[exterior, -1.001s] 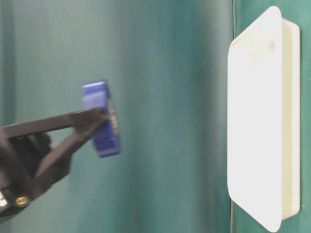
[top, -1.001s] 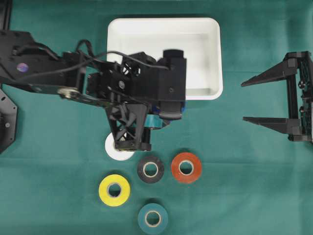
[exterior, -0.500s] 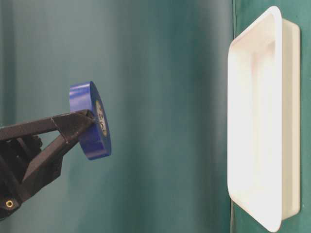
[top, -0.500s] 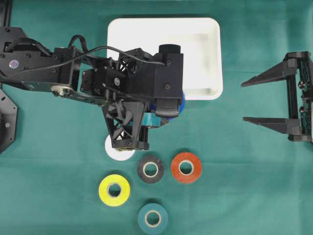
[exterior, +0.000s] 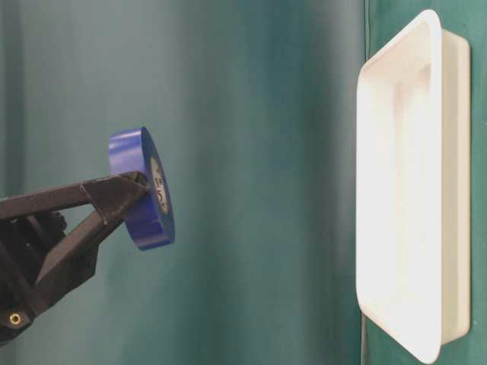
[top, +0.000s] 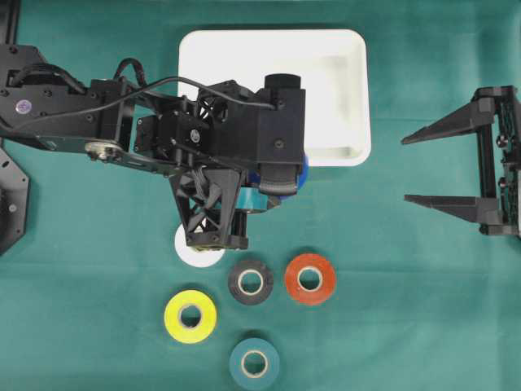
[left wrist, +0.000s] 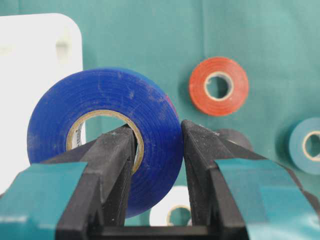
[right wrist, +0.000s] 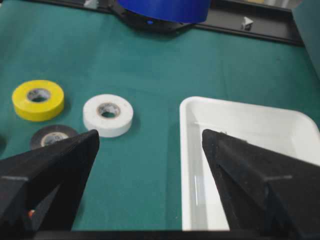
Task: Pick up the tape from a random location and place it into the white case.
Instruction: 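Lift the blue roll with the left gripper toward the white tray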
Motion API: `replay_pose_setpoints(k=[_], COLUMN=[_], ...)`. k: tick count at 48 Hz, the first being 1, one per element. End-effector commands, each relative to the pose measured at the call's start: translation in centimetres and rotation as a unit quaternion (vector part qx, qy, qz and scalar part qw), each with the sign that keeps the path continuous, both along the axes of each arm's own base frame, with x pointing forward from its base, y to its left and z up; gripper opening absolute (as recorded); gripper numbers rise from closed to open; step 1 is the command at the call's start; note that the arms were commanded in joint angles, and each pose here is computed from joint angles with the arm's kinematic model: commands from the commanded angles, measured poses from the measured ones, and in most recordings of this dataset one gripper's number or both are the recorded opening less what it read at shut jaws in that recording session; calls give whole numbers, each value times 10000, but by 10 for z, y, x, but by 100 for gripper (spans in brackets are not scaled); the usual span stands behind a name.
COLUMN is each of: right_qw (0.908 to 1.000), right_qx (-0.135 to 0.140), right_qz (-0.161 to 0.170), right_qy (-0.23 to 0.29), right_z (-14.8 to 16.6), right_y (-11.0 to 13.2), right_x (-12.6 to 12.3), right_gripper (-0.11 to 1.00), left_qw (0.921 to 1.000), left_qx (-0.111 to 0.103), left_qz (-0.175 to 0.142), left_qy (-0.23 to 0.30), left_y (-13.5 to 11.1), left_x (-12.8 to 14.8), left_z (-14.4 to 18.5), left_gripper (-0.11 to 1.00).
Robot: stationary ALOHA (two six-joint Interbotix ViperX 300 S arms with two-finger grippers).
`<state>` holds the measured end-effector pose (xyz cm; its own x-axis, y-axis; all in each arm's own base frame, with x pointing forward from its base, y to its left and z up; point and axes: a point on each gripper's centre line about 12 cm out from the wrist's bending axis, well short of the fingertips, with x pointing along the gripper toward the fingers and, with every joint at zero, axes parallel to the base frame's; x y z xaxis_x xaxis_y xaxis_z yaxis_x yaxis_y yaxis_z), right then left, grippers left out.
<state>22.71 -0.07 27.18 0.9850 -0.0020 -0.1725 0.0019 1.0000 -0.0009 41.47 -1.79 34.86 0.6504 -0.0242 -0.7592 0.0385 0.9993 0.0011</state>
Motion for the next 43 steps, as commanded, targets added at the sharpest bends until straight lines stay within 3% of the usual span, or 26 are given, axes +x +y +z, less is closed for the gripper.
replay_pose_setpoints(k=[1, 16, 43], right_qw=[9999, 9999, 9999], right_qx=[-15, -15, -83], right_qz=[4, 11, -3], right_qy=[-123, -130, -84], right_z=[10, 10, 10], right_y=[0, 0, -1], right_x=[3, 3, 2], right_gripper=[91, 91, 91], left_qw=[9996, 9993, 9902], left_qx=[3, 16, 174], left_qz=[-15, 221, 1328], left_qy=[-276, -300, -397], left_y=[-1, 19, 122], left_x=[-5, -2, -6], left_z=[18, 10, -14], left_gripper=[23, 23, 23])
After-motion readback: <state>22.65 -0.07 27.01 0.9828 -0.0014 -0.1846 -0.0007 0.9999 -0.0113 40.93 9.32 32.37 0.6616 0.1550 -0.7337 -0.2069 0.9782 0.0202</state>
